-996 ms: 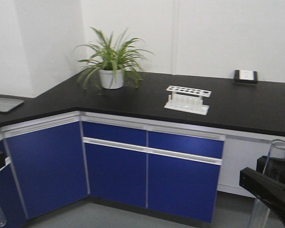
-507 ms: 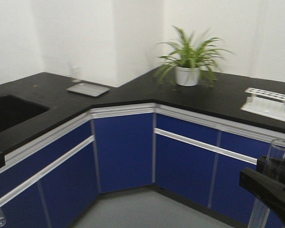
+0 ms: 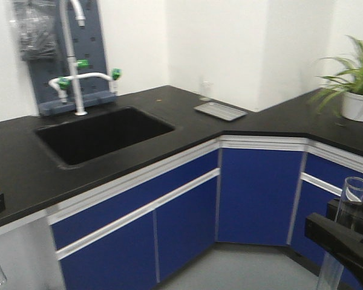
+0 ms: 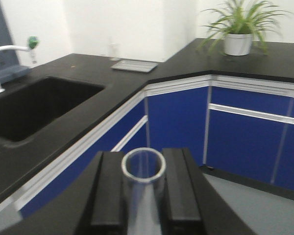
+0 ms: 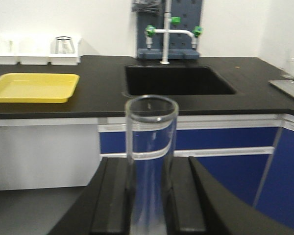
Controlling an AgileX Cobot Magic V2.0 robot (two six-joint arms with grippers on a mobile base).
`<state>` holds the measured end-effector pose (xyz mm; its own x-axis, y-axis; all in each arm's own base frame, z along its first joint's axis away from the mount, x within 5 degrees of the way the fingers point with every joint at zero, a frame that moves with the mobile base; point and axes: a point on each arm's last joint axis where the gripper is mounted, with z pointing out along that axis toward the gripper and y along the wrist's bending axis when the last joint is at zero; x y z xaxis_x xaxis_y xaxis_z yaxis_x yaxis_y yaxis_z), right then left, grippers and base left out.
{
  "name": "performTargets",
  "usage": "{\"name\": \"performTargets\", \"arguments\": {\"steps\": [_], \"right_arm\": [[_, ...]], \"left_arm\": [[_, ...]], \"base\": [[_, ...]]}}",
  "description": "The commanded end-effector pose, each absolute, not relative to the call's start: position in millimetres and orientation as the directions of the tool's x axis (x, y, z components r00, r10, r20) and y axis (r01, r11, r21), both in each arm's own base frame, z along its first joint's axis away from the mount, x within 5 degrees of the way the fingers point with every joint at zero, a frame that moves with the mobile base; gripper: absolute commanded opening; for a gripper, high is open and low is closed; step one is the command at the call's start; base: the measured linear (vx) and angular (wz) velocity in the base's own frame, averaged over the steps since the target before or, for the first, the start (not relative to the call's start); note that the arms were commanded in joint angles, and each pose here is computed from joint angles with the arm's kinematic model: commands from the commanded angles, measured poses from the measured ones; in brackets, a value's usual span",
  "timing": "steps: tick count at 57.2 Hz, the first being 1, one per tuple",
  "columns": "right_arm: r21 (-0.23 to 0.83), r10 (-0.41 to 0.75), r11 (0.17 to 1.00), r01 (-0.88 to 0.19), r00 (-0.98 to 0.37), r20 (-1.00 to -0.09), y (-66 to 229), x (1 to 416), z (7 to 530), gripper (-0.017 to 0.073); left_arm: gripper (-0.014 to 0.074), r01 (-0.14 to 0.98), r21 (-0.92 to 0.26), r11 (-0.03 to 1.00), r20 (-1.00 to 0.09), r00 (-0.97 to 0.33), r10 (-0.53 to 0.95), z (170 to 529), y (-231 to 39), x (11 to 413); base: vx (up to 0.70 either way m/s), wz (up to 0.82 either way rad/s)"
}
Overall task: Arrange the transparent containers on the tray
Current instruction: 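Drive the base to the counter with the yellow tray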
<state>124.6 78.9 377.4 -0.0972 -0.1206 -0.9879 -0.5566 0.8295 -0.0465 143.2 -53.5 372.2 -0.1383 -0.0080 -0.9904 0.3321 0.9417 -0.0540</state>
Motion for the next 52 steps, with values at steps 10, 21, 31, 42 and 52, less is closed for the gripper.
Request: {"name": "performTargets", "arguments": {"steps": [10,21,31,42,52], "right_arm": [[-0.062,-0.068,0.844,-0.533,0.010,-0.998,76.0,124.1,396.2,0.0093],[-0.062,-0.068,0.844,-0.533,0.010,-0.998,76.0,124.1,396.2,0.0093],[-0.062,-0.068,0.844,-0.533,0.010,-0.998,76.0,124.1,396.2,0.0093],[-0.062,-0.068,0.844,-0.533,0.010,-0.998,76.0,124.1,396.2,0.0093],[-0.062,-0.068,0.844,-0.533,0.010,-0.998,76.0,124.1,396.2,0.0093]], "left_arm": [[0.0113,0.352,-0.067,0.933,-0.998,-0.037,-0.058,389.4,-54.4,140.8],[0.0113,0.352,-0.067,0.933,-0.998,-0.037,-0.058,389.4,-54.4,140.8],[0.0113,0.352,-0.067,0.933,-0.998,-0.037,-0.058,389.4,-54.4,140.8],[0.0113,0.352,-0.067,0.933,-0.998,-0.037,-0.058,389.4,-54.4,140.8],[0.0113,0.352,-0.067,0.933,-0.998,-0.037,-0.058,389.4,-54.4,140.8]], "base": [[0.05,0.51],[0.10,0.45],[0.12,0.45],[0.14,0.48],[0.16,0.49]]}}
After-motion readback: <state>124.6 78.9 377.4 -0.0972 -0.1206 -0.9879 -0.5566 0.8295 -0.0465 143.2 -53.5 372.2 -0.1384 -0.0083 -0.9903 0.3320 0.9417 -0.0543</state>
